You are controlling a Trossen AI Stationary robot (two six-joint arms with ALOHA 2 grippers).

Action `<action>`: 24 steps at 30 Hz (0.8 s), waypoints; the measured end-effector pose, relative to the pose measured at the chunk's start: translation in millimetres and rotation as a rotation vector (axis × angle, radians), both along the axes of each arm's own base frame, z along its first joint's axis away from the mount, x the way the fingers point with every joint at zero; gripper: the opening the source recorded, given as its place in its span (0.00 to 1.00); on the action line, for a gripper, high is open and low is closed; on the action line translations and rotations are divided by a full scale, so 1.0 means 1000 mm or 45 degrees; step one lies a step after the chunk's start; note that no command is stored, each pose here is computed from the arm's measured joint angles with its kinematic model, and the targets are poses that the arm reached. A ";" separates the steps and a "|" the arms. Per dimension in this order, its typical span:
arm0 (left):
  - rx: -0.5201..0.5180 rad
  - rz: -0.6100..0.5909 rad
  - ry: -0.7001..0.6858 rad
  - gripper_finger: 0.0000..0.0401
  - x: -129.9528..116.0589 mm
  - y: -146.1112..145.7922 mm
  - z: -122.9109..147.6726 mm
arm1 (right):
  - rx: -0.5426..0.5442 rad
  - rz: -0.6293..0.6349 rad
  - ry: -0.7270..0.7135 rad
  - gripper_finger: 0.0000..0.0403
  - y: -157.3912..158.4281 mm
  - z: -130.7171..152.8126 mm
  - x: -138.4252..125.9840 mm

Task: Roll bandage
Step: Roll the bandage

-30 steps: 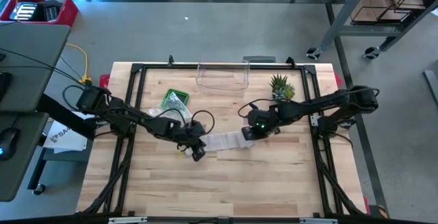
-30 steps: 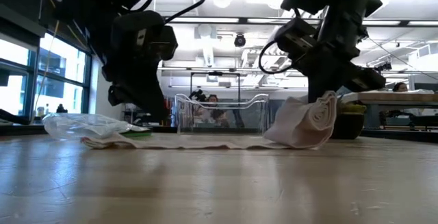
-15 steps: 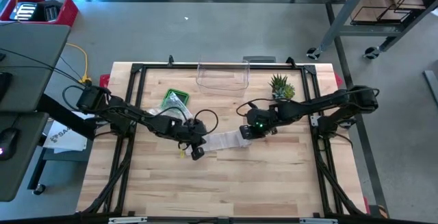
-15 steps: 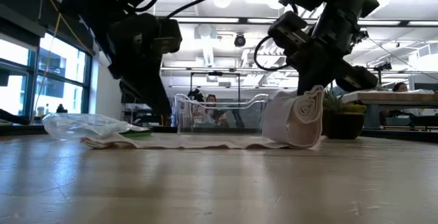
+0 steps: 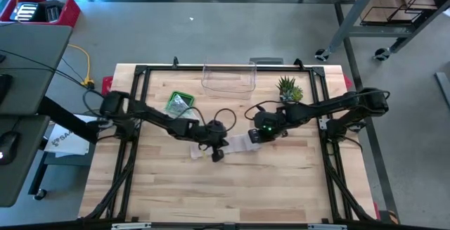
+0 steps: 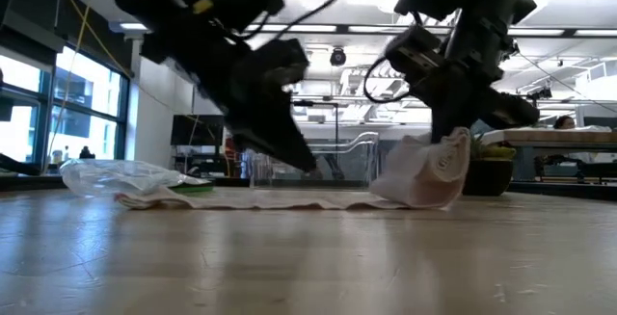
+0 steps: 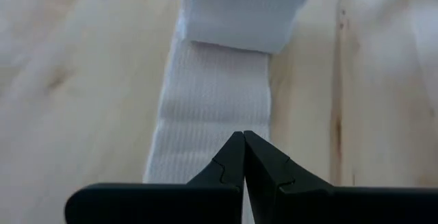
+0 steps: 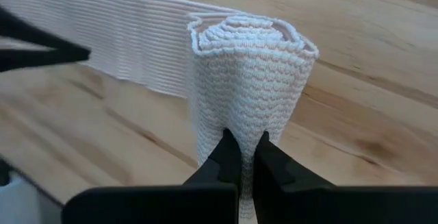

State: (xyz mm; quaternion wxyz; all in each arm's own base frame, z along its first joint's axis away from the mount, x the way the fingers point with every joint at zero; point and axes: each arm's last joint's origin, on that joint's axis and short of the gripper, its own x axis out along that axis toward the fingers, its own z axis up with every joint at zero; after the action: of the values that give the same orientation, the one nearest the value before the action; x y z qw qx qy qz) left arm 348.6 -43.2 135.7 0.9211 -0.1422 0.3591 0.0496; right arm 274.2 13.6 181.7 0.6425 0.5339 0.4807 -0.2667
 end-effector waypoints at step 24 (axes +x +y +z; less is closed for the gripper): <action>0.014 -0.044 -0.059 0.00 0.072 0.000 -0.033 | -0.009 0.034 0.041 0.00 0.006 0.015 -0.017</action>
State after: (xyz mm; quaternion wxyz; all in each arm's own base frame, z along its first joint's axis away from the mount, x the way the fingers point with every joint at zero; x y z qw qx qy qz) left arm 420.7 -42.9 102.5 0.9307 -0.1319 0.3396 0.0325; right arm 257.5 19.2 196.7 0.6400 0.5210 0.4970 -0.2682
